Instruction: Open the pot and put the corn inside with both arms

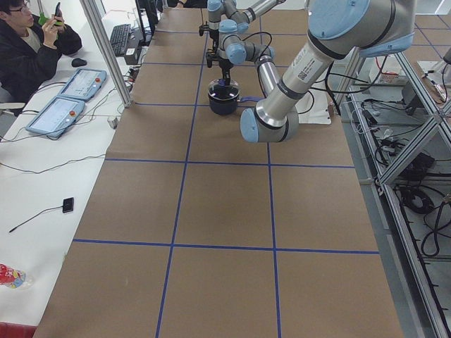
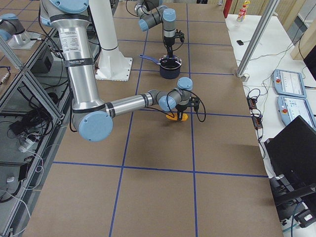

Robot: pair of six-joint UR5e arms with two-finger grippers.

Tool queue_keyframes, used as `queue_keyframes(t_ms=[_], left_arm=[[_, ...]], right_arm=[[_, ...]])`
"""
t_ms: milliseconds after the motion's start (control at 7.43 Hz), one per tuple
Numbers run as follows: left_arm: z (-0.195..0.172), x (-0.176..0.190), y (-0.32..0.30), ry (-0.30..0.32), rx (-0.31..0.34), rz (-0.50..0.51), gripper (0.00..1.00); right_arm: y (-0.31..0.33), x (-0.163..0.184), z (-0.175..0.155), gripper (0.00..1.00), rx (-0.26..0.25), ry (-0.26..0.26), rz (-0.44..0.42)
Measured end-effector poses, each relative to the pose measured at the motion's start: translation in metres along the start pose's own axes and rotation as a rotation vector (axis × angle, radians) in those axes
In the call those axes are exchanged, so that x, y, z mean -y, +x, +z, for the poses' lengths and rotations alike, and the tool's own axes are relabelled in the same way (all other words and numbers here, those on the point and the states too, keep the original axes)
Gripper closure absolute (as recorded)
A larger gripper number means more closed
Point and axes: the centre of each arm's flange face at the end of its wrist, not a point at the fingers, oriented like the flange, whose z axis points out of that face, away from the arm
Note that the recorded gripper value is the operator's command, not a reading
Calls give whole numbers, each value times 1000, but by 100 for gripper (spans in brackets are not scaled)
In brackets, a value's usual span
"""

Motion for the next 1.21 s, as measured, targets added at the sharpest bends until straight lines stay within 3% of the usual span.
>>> queue_keyframes(t_ms=[269,673,942,1212], left_arm=[[-22,7,-21,16,0,14,36],[-63,38,-123,68,21,125,37],[-64,62,-174,70,57,197,37],[-49,83,-230,83,87,248,37]], right_arm=[[-4,12,-16,88,22,4,19],[-64,23,-77,88,14,0,77],[-116,15,-108,88,32,-3,138],[-171,-1,-118,88,68,-11,198]])
